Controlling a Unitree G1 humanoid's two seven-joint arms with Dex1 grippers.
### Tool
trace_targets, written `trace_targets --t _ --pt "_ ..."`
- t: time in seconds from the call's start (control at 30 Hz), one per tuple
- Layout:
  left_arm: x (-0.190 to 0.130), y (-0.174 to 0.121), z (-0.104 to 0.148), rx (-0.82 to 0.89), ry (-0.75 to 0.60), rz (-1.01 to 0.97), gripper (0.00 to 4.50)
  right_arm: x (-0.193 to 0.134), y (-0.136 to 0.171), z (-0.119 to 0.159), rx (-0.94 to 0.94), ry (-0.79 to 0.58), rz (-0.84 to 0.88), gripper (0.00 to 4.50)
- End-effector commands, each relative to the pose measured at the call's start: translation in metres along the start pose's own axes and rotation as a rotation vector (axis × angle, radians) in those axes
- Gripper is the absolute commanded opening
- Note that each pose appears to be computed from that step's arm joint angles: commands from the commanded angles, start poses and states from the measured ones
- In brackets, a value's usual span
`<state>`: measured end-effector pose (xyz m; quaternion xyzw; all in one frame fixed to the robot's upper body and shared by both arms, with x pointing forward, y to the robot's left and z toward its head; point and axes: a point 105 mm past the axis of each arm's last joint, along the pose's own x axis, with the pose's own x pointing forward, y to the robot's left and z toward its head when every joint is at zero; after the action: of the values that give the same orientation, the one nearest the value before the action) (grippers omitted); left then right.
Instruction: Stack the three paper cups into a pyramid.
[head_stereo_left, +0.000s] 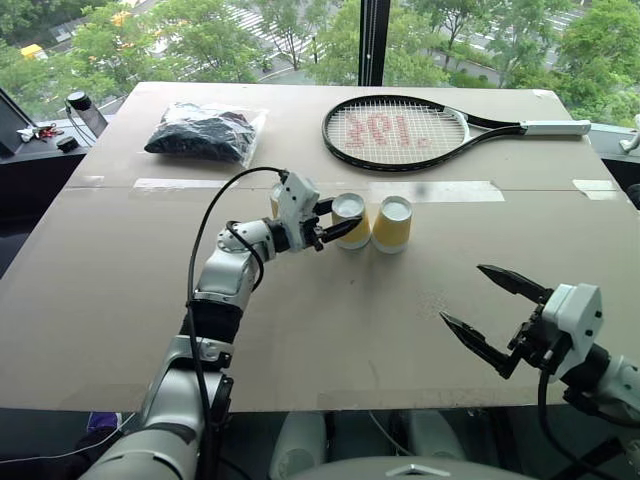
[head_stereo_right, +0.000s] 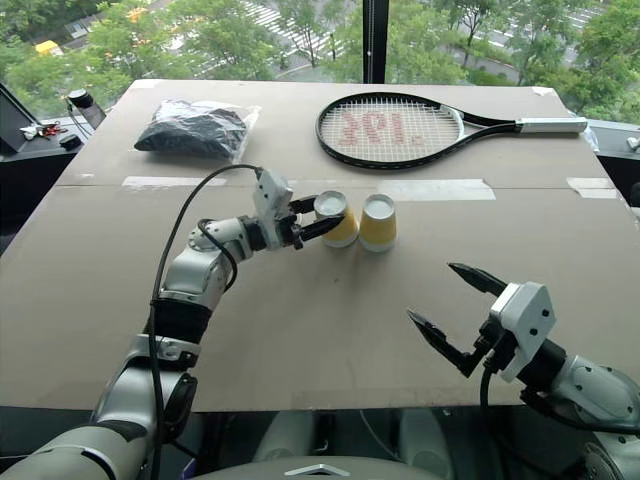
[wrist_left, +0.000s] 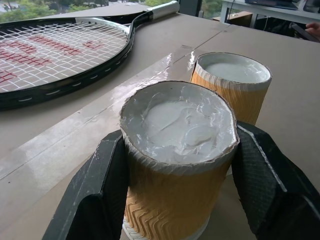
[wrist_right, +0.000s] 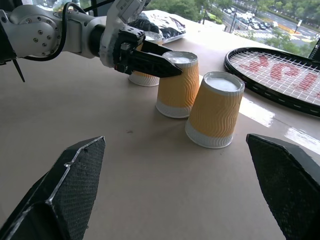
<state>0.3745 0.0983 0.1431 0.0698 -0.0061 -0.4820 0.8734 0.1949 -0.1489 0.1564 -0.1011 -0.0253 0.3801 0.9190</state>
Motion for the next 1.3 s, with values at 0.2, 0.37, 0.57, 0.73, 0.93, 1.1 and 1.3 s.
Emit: trace_targets --t 0.2,0.37,0.57,0.73,0.93,1.1,1.3 --pt "0.006 -0.003 0.003 0.052 -0.018 -0.035 2.34 -0.005 -0.003 0.009 -0.042 -0.026 -0.013 4.5" --pt "0.005 -0.005 0.004 0.048 -0.021 -0.06 3.36 -0.004 -0.004 0.009 -0.046 -0.028 -0.009 4.5" --pt "-0.003 0.002 0.011 0.055 -0.04 -0.012 4.46 -0.003 -0.005 0.009 -0.048 -0.03 -0.001 4.5" --pt "-0.021 -0.003 0.015 0.048 -0.044 -0.017 4.46 -0.001 -0.006 0.008 -0.047 -0.033 0.01 4.5" --pt "-0.055 -0.011 0.017 0.004 -0.081 0.034 4.46 0.005 -0.007 0.007 -0.041 -0.044 0.046 4.5" --pt "-0.085 -0.022 0.004 -0.045 -0.065 0.074 4.46 0.008 -0.009 0.008 -0.041 -0.052 0.063 4.5" --pt "-0.109 0.019 -0.01 -0.069 -0.016 0.322 4.46 0.016 -0.009 0.01 -0.041 -0.08 0.101 4.5"
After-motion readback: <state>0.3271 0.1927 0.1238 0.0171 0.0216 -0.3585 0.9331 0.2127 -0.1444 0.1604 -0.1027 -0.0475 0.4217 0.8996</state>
